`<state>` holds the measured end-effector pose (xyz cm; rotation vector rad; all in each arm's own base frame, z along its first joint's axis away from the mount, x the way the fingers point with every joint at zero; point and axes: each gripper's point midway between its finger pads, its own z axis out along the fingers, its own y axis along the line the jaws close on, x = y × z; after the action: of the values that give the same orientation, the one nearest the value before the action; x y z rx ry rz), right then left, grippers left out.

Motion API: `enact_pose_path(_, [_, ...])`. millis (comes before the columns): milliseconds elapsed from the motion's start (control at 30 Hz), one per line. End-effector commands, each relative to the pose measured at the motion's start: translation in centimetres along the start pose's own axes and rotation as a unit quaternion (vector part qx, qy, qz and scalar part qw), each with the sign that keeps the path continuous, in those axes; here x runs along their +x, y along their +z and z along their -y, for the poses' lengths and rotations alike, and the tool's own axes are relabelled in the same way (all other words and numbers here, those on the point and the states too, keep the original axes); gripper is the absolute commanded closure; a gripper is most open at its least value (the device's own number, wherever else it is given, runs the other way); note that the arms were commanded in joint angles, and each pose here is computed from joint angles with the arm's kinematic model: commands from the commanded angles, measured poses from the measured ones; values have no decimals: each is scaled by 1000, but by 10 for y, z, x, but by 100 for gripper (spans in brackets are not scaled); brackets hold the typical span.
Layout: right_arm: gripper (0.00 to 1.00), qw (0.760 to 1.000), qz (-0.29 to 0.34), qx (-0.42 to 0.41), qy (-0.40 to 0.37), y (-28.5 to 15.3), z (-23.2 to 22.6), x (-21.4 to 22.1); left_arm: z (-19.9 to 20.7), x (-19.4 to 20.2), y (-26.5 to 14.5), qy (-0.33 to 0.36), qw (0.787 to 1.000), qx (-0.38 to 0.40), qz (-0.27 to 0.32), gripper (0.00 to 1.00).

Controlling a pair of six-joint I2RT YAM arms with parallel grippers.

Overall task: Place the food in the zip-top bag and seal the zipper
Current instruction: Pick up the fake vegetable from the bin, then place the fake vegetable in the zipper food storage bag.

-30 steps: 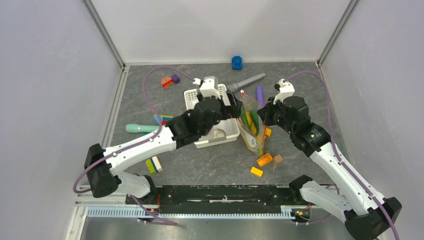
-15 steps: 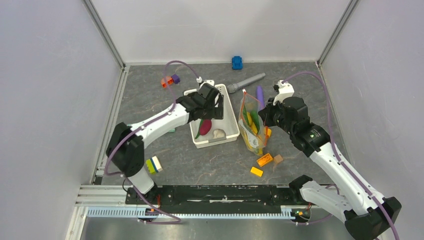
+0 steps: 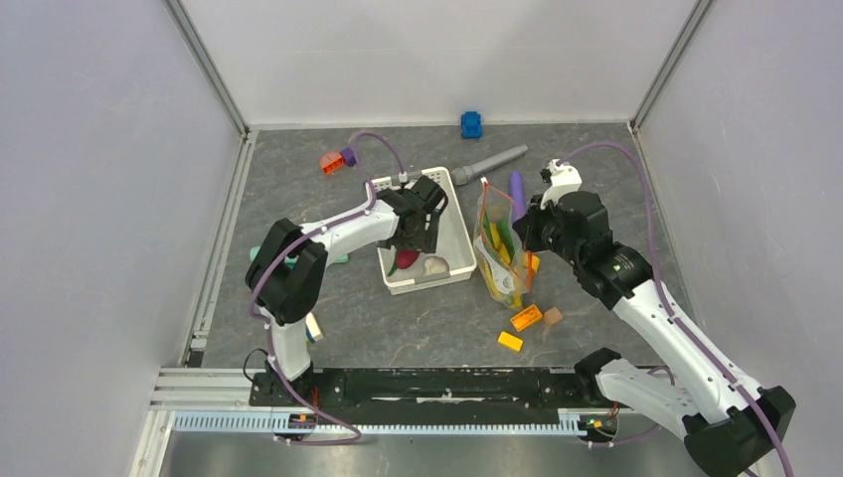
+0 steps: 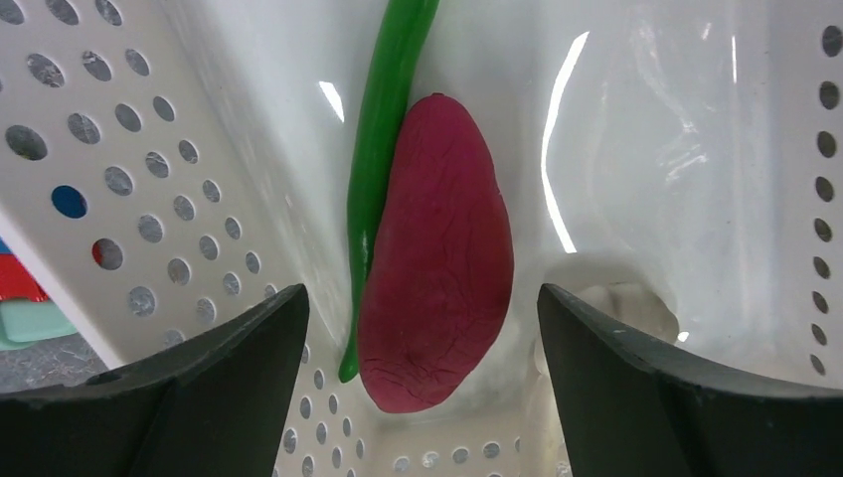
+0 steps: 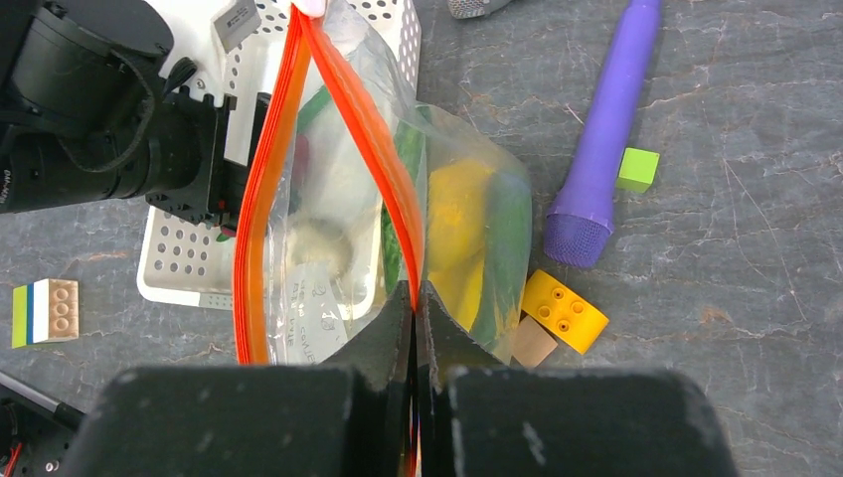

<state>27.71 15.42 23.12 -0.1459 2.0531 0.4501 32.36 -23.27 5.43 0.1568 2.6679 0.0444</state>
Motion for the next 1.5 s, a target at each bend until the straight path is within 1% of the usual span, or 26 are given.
enact_pose_path(0, [99,1000,1,4,-6,2,1,1,0,-10,4,19,1000,-8,6,14])
enact_pose_path(67, [99,1000,1,5,-6,2,2,1,1,-9,7,19,1000,-9,3,19])
enact_pose_path(200, [99,1000,1,5,-6,2,2,1,4,-9,9,16,1000,-5,2,38])
enact_pose_path(267, [99,1000,0,6,-5,3,2,1,6,-9,10,16,1000,-2,0,42])
enact_pose_path(467, [99,1000,-1,4,-2,3,1,1,9,-12,7,13,1000,7,4,64])
enact_pose_path(533, [99,1000,0,3,0,2,0,1,11,-15,2,11,1000,14,8,68])
enact_pose_path(667, [99,1000,2,3,0,2,0,-1,14,-28,-16,2,999,32,32,82])
enact_pose_path(733, [99,1000,3,1,0,2,0,-2,17,-36,-28,-5,998,50,48,87])
enact_pose_path(800, [99,1000,4,0,0,1,-1,-2,23,-45,-45,-11,995,77,66,96])
enact_pose_path(833, [99,1000,5,0,-1,1,-1,-3,26,-50,-55,-15,993,94,76,98])
enact_pose_path(900, [99,1000,6,0,-1,0,-1,-4,35,-60,-77,-20,986,135,101,98])
enact_pose_path(967, [99,1000,6,-1,-2,0,-2,-4,46,-71,-103,-22,973,187,131,98])
enact_pose_path(1033, [99,1000,6,0,-2,0,-1,-4,59,-79,-131,-19,955,248,161,98])
enact_pose_path(1100, [100,1000,5,-3,0,0,-2,-3,77,-84,-163,-10,927,326,187,98])
enact_pose_path(1233, [100,1000,7,-10,2,0,-4,-3,106,-90,-231,-3,857,461,230,98])
enact_pose_path(1300, [100,1000,8,-12,3,0,-5,-3,117,-91,-255,-6,830,501,244,98])
enact_pose_path(1333, [100,1000,9,-12,3,0,-6,-4,121,-92,-264,-6,820,514,251,98])
enact_pose_path(1467, [100,1000,10,-14,3,0,-6,-5,141,-91,-286,-9,790,554,261,98])
